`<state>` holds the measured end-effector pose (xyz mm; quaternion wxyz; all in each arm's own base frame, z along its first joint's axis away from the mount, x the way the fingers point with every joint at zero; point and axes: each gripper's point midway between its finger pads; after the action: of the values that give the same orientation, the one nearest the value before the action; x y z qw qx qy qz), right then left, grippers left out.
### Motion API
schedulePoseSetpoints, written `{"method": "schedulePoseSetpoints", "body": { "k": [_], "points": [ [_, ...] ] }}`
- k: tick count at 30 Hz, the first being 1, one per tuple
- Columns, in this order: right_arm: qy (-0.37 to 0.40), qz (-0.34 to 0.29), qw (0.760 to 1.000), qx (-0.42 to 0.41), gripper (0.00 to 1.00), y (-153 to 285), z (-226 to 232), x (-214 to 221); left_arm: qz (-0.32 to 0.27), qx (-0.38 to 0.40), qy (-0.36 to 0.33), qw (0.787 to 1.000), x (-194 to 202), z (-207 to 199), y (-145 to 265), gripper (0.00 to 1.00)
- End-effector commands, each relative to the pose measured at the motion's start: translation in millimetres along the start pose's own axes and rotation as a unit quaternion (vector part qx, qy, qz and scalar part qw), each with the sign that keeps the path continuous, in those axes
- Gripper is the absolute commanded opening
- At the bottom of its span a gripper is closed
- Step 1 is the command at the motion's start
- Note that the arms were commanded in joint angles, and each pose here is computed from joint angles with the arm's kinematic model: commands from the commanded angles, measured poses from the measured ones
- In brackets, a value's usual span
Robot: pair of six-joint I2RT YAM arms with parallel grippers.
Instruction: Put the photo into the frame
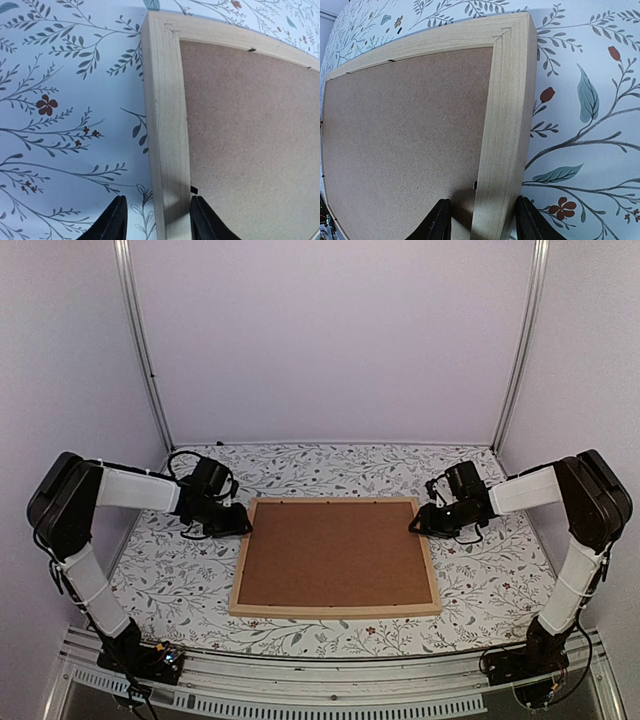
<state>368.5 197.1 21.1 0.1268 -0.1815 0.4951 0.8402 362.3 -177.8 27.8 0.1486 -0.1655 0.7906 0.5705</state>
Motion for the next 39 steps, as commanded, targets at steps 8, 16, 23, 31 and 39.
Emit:
{"method": "schedulePoseSetpoints", "body": {
  "k": [8,16,23,31,39],
  "points": [
    [-0.011,0.086,0.996,0.023,0.45,-14.9,-15.0,54.9,0.000,-0.007,0.010,1.000,-2.5,9.2,-11.1,0.45],
    [-0.011,0.086,0.996,0.021,0.45,-15.6,-14.5,54.4,0.012,-0.020,0.008,1.000,4.7,16.0,-19.3,0.45],
    [-0.011,0.087,0.996,0.022,0.45,-15.6,-14.7,54.8,0.025,-0.045,-0.003,0.999,13.2,22.2,-26.2,0.45],
    [-0.013,0.089,0.996,0.022,0.45,-16.9,-15.6,57.4,0.051,-0.085,-0.024,0.995,27.1,29.0,-38.8,0.45],
    [-0.014,0.092,0.995,0.022,0.45,-18.3,-17.2,60.2,0.024,-0.060,-0.028,0.998,14.8,14.4,-23.2,0.48]
  ]
}}
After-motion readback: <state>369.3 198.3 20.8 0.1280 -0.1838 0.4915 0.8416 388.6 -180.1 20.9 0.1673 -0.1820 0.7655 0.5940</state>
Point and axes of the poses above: each gripper's point midway between its finger pads, its own y axis back along the fingers, its own z axis along the line the jaws close on, x = y × z, and after that the axes turned 1 degree about y, right-handed
